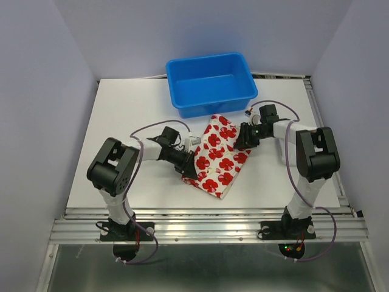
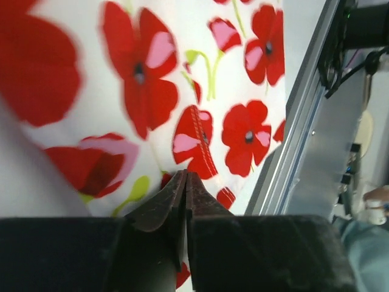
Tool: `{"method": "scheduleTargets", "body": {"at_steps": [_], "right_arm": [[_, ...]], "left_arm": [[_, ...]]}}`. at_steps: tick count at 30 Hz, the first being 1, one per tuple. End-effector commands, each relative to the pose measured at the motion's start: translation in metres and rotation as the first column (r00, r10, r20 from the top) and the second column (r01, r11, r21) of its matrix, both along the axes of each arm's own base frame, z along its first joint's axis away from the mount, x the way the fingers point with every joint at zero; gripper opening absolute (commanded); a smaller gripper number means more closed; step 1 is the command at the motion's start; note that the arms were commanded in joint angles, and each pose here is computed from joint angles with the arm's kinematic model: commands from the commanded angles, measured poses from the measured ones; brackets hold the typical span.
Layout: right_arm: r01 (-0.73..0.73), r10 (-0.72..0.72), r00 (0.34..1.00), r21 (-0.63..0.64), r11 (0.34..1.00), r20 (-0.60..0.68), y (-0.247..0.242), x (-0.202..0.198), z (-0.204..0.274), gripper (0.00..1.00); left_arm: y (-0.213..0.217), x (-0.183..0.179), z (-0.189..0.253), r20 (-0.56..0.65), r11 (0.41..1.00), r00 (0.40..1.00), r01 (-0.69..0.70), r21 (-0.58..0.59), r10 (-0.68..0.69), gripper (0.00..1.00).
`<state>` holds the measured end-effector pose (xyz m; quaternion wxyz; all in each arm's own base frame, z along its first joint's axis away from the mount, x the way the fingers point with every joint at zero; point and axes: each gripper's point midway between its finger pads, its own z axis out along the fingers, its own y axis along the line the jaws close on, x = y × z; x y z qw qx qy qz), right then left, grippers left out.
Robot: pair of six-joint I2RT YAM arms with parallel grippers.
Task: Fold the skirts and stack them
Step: Fold the skirt
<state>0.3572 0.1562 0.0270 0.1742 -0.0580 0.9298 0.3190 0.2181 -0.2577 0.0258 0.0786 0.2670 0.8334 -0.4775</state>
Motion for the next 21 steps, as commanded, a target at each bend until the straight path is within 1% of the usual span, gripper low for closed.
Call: {"method": "scheduleTargets", "body": {"at_steps": [1,2,3,4,5,6,7,8,9,10,11,12,13,14,15,16,17,18,19,20,21], "right_arm": [[-0.015,0.032,0.994,-0.16,0.987,0.102,-0.023,0.033,-0.016,0.43],[-0.054,0.08,0.987,-0.182,0.982,0.139,-0.025,0.039,-0.014,0.44],[-0.065,0.094,0.984,-0.184,0.981,0.152,-0.024,0.042,-0.012,0.46],[-0.076,0.106,0.981,-0.184,0.98,0.162,-0.024,0.044,-0.01,0.48],[-0.105,0.134,0.974,-0.164,0.981,0.181,-0.019,0.046,-0.003,0.49],[-0.115,0.143,0.971,-0.148,0.982,0.191,-0.016,0.046,0.004,0.52],[-0.138,0.163,0.966,-0.13,0.982,0.199,-0.009,0.044,0.009,0.53],[-0.163,0.179,0.964,-0.095,0.982,0.195,-0.003,0.039,0.016,0.54],[-0.177,0.19,0.961,-0.08,0.981,0.202,0.003,0.038,0.023,0.54],[-0.182,0.193,0.957,-0.068,0.981,0.216,0.005,0.038,0.032,0.56],[-0.212,0.217,0.955,-0.047,0.976,0.202,0.017,0.028,0.039,0.56],[-0.218,0.221,0.951,-0.04,0.975,0.217,0.022,0.027,0.049,0.56],[-0.224,0.225,0.949,-0.031,0.974,0.221,0.026,0.024,0.054,0.56],[-0.22,0.219,0.949,-0.018,0.975,0.226,0.031,0.023,0.06,0.56],[-0.226,0.224,0.946,-0.016,0.974,0.234,0.036,0.02,0.064,0.57],[-0.23,0.226,0.943,-0.013,0.973,0.243,0.041,0.019,0.072,0.58],[-0.221,0.215,0.947,-0.001,0.975,0.24,0.042,0.018,0.076,0.58],[-0.218,0.21,0.947,0.008,0.976,0.242,0.043,0.018,0.081,0.59],[-0.23,0.22,0.944,0.014,0.973,0.246,0.048,0.015,0.085,0.59],[-0.233,0.221,0.94,0.018,0.972,0.259,0.049,0.013,0.092,0.59],[-0.249,0.234,0.935,0.024,0.968,0.265,0.054,0.009,0.097,0.59]], "left_arm": [[-0.017,0.001,0.039,0.288,0.988,0.946,0.147,0.036,-0.151,0.26],[-0.017,0.005,0.055,0.359,0.986,0.918,0.16,0.052,-0.168,0.34],[-0.012,0.012,0.055,0.415,0.983,0.892,0.148,0.11,-0.181,0.38],[-0.009,0.016,0.059,0.465,0.978,0.862,0.155,0.14,-0.203,0.41],[-0.003,0.019,0.066,0.546,0.967,0.8,0.177,0.181,-0.248,0.48],[0.007,0.027,0.065,0.594,0.958,0.758,0.15,0.244,-0.27,0.51],[0.012,0.029,0.066,0.63,0.947,0.715,0.153,0.281,-0.302,0.53],[0.017,0.034,0.068,0.687,0.929,0.631,0.174,0.326,-0.359,0.57],[0.025,0.033,0.07,0.723,0.914,0.567,0.155,0.376,-0.394,0.59],[0.029,0.033,0.07,0.746,0.901,0.513,0.157,0.405,-0.425,0.65],[0.029,0.039,0.085,0.805,0.891,0.385,0.149,0.429,-0.452,0.68],[0.029,0.031,0.078,0.803,0.868,0.331,0.156,0.471,-0.495,0.71],[0.027,0.028,0.081,0.813,0.859,0.278,0.162,0.485,-0.511,0.74],[0.025,0.024,0.085,0.832,0.859,0.216,0.157,0.488,-0.512,0.82],[0.02,0.021,0.088,0.839,0.852,0.161,0.158,0.499,-0.521,0.82],[0.006,0.013,0.095,0.85,0.85,0.089,0.159,0.503,-0.52,0.83],[-0.001,-0.002,0.087,0.838,0.833,0.054,0.167,0.528,-0.543,0.83],[-0.006,-0.005,0.087,0.841,0.834,0.033,0.158,0.529,-0.54,0.83],[-0.009,-0.011,0.083,0.838,0.829,0.022,0.158,0.536,-0.546,0.83],[-0.018,-0.01,0.085,0.85,0.842,-0.001,0.141,0.521,-0.527,0.82],[-0.014,-0.01,0.076,0.84,0.835,0.001,0.11,0.538,-0.542,0.82]]}}
